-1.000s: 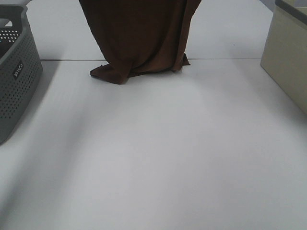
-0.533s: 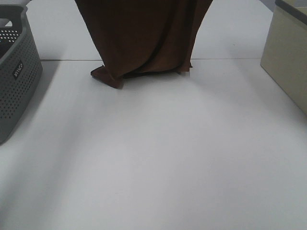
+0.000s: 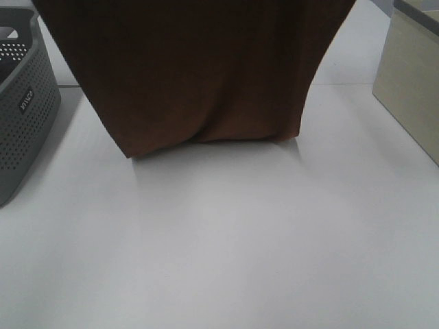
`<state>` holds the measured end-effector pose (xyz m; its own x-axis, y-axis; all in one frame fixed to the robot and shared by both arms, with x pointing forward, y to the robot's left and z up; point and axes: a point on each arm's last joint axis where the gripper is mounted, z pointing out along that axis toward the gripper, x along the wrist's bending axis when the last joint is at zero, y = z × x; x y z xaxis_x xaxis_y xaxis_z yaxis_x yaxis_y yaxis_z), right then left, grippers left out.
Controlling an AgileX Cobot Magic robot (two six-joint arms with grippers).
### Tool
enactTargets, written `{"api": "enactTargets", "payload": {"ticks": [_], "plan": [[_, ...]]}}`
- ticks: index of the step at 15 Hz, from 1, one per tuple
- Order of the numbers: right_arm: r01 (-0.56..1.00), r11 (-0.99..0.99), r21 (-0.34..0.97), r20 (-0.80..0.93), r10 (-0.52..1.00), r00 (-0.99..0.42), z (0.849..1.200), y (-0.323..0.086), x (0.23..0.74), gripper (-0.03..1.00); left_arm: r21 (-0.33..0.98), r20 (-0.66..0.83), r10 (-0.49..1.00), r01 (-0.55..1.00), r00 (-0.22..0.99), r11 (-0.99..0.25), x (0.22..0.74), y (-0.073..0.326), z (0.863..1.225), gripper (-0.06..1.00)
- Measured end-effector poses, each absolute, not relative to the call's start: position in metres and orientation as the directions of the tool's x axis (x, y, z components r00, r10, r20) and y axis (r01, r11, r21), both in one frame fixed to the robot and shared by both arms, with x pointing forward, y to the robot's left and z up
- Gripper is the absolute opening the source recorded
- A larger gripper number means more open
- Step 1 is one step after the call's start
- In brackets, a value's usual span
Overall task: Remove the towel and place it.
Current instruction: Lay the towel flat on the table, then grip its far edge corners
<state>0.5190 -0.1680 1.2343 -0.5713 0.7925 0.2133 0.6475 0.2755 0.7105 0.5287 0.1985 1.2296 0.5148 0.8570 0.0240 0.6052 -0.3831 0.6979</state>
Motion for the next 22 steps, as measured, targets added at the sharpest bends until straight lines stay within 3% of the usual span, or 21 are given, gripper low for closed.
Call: {"api": "enactTargets", "payload": {"ticks": [9,15,22], "plan": [[0.738,0.329,0.59,0.281,0.773,-0.569,1.177,-0.191,0.439,0.01,0.581,-0.162,0.812,0.72,0.561,-0.381,0.454,0.205,1.166,0.0],[0.781,0.367,0.505,0.311,0.767,-0.561,1.136,-0.199,0.412,0.01,0.419,-0.307,0.795,0.824,0.524,-0.381,0.437,0.203,1.106,0.0],[0.885,0.387,0.256,0.479,0.745,-0.465,1.063,-0.189,0.384,0.01,0.227,-0.374,0.791,0.874,0.485,-0.429,0.415,0.209,1.046,0.0]]}}
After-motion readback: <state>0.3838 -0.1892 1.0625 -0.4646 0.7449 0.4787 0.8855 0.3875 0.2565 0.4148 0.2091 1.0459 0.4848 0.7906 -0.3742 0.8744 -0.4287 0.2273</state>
